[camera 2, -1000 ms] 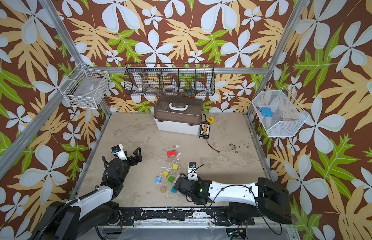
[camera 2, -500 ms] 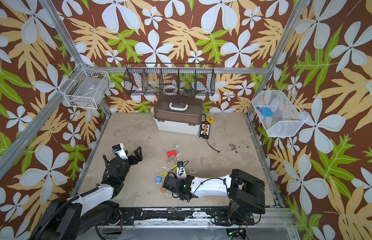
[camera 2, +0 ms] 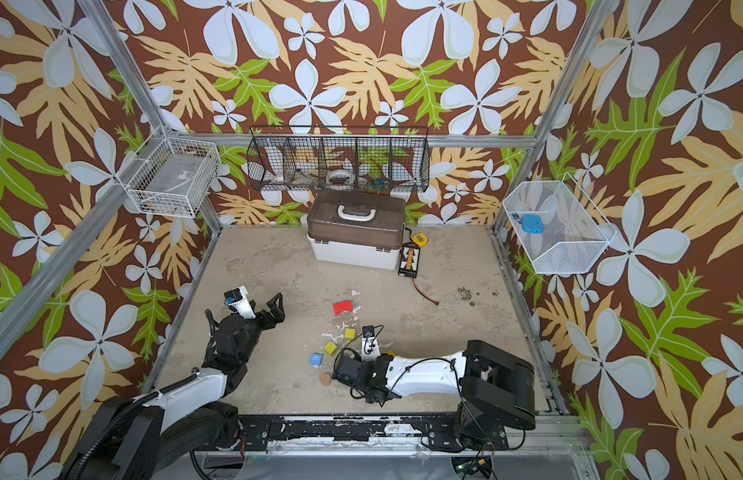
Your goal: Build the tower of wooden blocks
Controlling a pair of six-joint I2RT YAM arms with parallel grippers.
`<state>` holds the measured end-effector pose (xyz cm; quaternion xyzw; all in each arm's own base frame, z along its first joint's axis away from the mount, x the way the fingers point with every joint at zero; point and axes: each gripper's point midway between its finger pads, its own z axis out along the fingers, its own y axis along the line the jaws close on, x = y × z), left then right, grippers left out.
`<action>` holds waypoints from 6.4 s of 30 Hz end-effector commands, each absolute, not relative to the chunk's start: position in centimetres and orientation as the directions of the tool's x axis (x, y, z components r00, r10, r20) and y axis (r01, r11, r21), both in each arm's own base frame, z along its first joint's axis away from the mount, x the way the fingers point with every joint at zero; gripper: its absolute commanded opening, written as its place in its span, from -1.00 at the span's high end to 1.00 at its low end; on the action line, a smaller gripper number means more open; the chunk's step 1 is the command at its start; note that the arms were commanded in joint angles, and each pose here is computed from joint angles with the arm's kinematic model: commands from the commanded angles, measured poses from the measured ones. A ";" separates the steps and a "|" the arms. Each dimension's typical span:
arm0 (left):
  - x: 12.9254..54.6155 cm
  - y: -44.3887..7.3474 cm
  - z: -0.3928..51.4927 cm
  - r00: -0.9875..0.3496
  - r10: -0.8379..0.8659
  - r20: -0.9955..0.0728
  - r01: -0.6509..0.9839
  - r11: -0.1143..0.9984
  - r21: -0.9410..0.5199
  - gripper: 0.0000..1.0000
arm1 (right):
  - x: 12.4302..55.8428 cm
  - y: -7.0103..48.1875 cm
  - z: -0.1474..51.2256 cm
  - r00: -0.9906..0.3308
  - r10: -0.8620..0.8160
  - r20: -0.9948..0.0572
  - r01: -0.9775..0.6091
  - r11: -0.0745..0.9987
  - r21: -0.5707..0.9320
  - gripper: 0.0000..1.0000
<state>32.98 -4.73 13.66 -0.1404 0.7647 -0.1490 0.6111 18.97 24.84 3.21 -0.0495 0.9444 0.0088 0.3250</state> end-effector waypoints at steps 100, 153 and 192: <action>33.4 -5.5 14.6 -0.194 -0.392 -0.899 0.018 0.915 -0.403 -1.00 | 38.2 32.9 6.2 -0.816 -0.215 -0.536 -0.267 0.964 0.019 0.76; 33.4 -5.6 14.4 -0.199 -0.391 -0.898 0.019 0.915 -0.403 -0.99 | 38.6 32.4 8.4 -0.796 -0.210 -0.568 -0.255 0.967 -0.001 -0.07; 33.3 -5.6 14.4 -0.204 -0.392 -0.897 0.018 0.915 -0.403 -0.99 | 35.3 31.0 6.0 -0.815 -0.211 -0.540 -0.256 0.967 0.008 0.48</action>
